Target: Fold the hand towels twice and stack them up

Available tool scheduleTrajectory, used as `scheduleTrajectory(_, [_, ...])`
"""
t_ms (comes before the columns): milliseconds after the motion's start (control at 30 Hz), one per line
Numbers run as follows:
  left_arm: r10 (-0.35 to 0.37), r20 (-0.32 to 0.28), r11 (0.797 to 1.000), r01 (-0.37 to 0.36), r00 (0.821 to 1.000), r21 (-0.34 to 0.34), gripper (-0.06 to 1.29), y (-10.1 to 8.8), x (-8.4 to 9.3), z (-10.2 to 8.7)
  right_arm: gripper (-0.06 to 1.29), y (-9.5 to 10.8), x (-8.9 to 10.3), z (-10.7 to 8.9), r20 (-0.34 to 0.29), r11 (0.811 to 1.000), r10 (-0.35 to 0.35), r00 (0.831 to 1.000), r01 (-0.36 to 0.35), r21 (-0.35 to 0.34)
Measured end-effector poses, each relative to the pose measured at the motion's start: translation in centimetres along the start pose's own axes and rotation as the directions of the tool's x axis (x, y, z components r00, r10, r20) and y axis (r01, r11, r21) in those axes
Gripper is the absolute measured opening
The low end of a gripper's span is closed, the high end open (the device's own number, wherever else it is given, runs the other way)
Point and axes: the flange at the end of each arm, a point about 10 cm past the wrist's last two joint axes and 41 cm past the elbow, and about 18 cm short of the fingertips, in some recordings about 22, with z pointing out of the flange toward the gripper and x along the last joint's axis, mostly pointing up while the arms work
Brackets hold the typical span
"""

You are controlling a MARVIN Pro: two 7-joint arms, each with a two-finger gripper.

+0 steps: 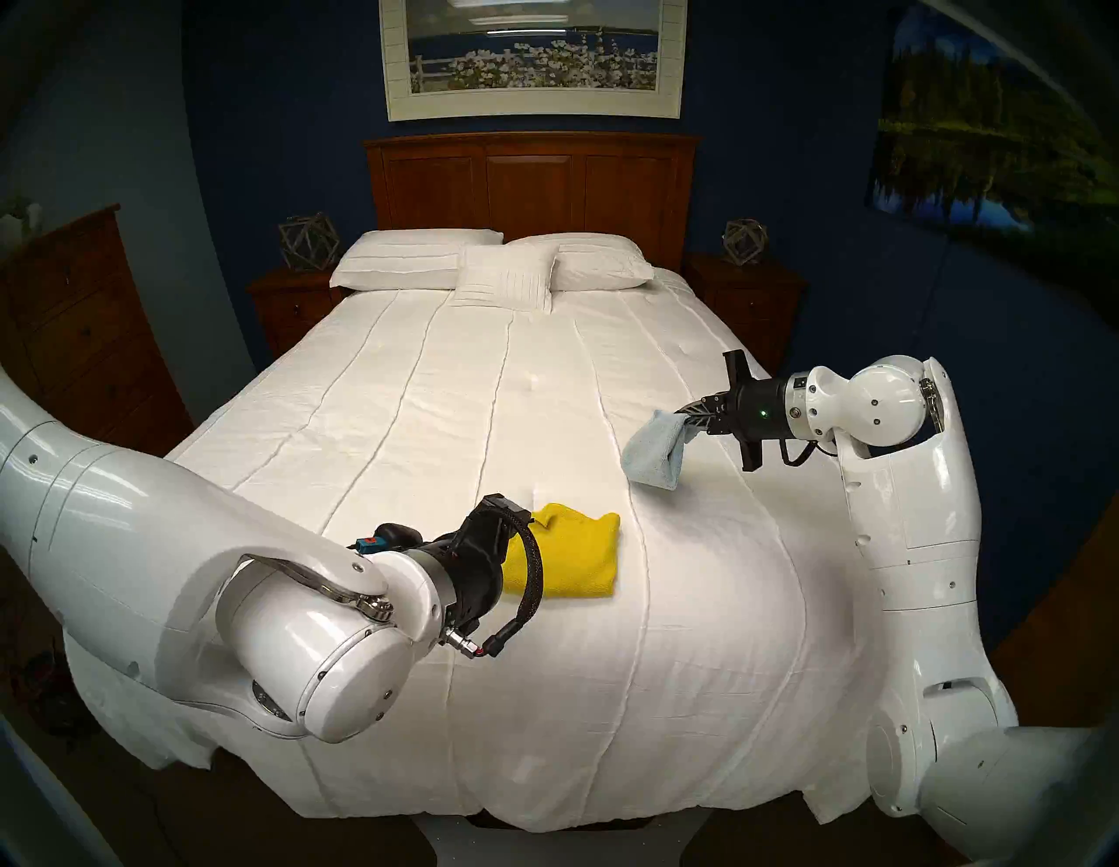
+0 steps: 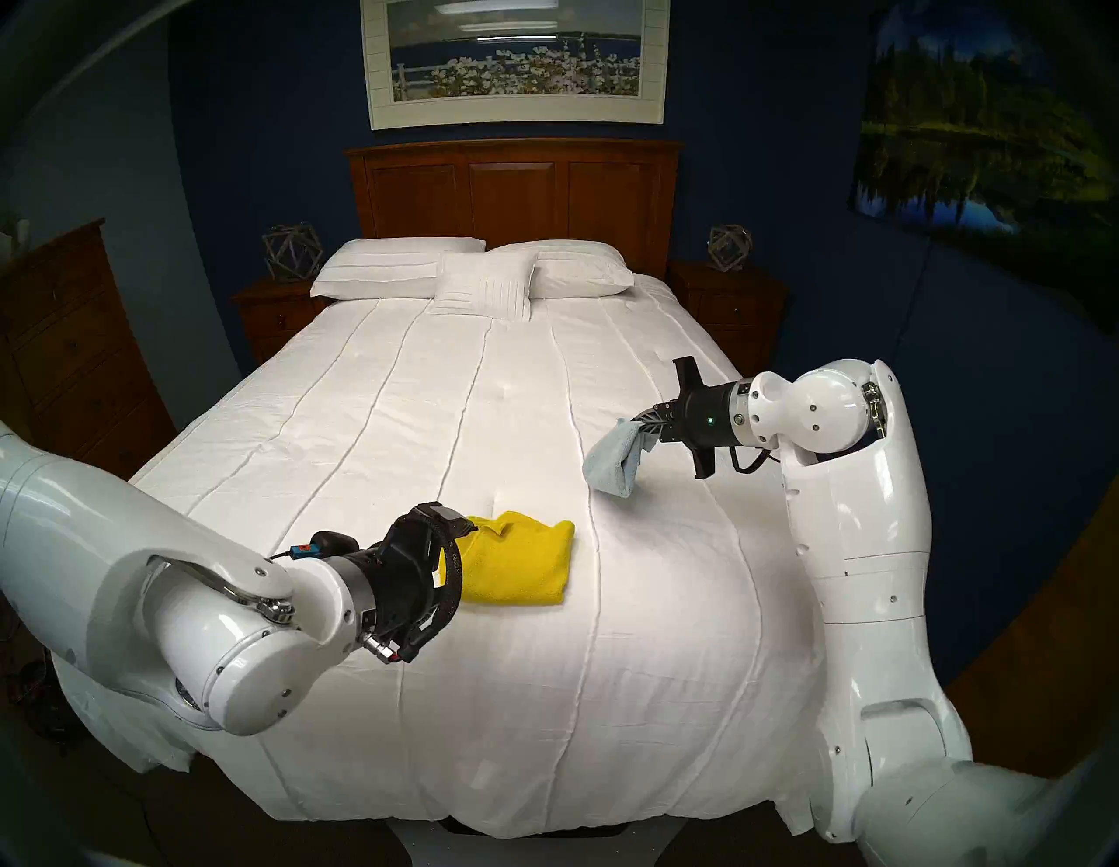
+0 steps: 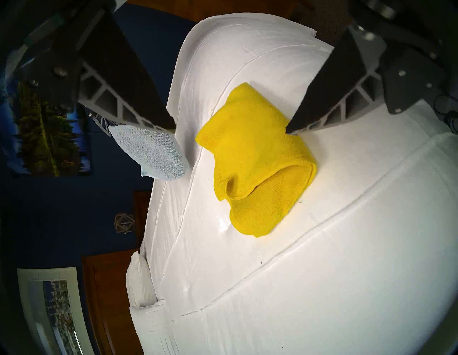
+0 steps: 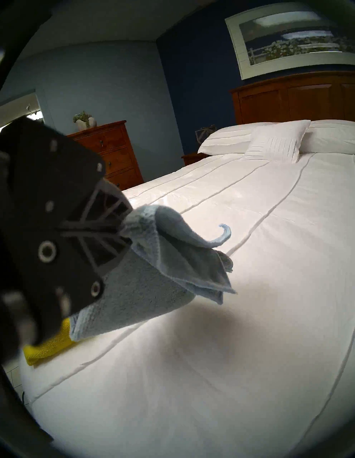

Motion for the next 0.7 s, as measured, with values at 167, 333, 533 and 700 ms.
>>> scheduleTrajectory(167, [0.002, -0.016, 1.0, -0.003, 1.0, -0.004, 1.23, 0.1, 0.2, 0.0, -0.03, -1.1, -1.6, 1.2, 0.04, 1.0, -0.022, 0.999, 0.021, 0.013])
scheduleTrajectory(333, [0.005, -0.027, 1.0, -0.005, 1.0, -0.005, 1.23, 0.1, 0.3, 0.0, -0.03, -2.0, -3.1, 2.1, 0.072, 0.999, -0.041, 0.997, 0.039, 0.027])
scheduleTrajectory(533, [0.009, -0.04, 1.0, -0.009, 0.999, -0.006, 1.23, 0.1, 0.4, 0.0, -0.03, -2.8, -4.3, 2.9, 0.1, 0.998, -0.058, 0.993, 0.054, 0.045])
scheduleTrajectory(700, [0.01, -0.048, 1.0, -0.011, 0.999, -0.008, 1.23, 0.2, 0.5, 0.0, -0.03, -3.2, -5.1, 3.0, 0.128, 0.995, -0.087, 0.988, 0.08, 0.06])
